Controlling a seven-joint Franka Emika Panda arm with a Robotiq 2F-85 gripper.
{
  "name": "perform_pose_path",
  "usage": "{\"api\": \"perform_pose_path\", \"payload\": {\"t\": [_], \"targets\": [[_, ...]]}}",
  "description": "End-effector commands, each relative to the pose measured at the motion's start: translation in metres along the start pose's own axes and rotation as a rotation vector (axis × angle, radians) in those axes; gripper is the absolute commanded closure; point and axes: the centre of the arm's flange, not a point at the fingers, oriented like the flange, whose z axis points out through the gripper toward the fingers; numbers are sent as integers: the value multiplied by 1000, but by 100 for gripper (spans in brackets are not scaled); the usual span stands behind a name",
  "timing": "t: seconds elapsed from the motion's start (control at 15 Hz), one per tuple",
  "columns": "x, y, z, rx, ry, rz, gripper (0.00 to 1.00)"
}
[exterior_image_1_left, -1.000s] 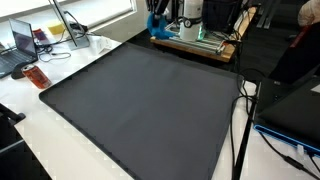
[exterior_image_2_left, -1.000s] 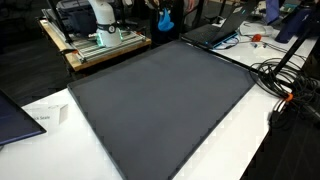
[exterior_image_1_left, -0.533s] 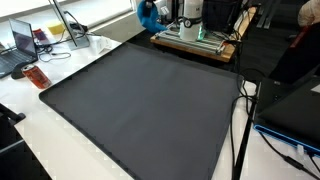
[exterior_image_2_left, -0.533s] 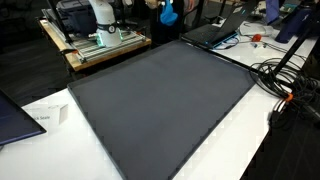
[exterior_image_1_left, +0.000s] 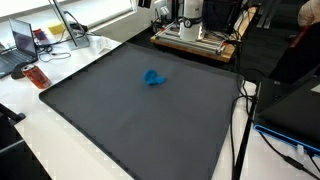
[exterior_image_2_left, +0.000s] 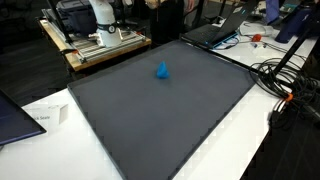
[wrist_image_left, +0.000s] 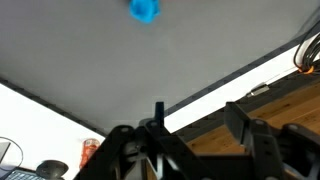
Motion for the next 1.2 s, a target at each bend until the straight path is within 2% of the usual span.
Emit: {"api": "perform_pose_path", "payload": {"t": [0.0, 0.13, 0.4, 0.67, 0.93, 1.13], "targets": [[-9, 8, -8, -25, 16, 26, 5], [-8, 10, -8, -63, -56, 70, 0], [-5, 24, -10, -129, -171, 220, 0], [-6, 39, 3, -114, -224, 418, 0], [-2, 48, 8, -101, -229, 640, 0], [5, 55, 9, -107, -193, 805, 0]]}}
